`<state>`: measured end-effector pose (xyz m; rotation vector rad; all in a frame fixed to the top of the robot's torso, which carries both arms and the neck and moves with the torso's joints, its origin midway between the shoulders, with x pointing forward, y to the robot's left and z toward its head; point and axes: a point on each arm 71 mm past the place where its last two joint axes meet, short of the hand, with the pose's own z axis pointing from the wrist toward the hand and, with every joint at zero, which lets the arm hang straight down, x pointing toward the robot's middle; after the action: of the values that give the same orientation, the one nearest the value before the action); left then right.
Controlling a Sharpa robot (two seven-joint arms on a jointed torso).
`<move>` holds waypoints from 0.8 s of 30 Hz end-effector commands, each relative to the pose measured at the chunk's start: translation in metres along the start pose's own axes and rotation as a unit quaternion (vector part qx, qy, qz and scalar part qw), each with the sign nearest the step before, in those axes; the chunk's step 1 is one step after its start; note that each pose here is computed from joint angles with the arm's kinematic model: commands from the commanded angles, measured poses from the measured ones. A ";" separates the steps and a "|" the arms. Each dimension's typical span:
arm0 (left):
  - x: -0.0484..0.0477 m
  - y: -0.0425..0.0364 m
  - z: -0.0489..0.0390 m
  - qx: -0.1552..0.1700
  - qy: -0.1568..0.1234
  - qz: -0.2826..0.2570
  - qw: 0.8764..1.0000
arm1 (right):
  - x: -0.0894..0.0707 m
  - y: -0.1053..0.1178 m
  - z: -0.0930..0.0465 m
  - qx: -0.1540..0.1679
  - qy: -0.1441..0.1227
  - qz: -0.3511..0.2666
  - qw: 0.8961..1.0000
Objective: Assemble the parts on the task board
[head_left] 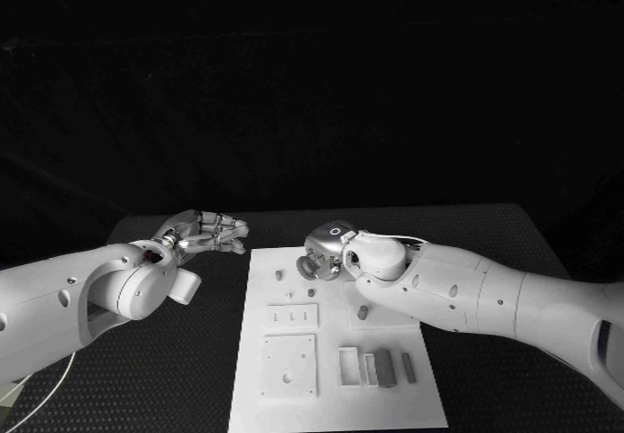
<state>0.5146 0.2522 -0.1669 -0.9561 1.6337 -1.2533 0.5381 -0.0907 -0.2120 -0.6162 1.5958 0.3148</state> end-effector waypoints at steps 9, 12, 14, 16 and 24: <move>0.0022 -0.0018 0.0002 0.004 0.009 0.000 1.000 | 0.007 0.010 0.000 -0.015 0.010 0.017 1.000; 0.0020 -0.0018 0.0002 0.004 0.009 0.000 1.000 | 0.006 0.010 0.000 -0.015 0.006 0.020 1.000; 0.0023 -0.0020 0.0007 0.005 0.008 0.001 1.000 | 0.005 0.010 0.000 -0.015 0.002 0.023 1.000; 0.0026 -0.0020 0.0020 0.005 0.008 0.001 1.000 | 0.005 0.011 0.000 -0.015 -0.002 0.025 1.000; 0.0039 -0.0019 0.0043 0.005 0.010 0.002 1.000 | 0.004 0.008 -0.002 -0.008 -0.016 0.029 0.999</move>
<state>0.5174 0.2493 -0.1676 -0.9532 1.6359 -1.2529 0.5350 -0.0911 -0.2169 -0.5772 1.6033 0.3440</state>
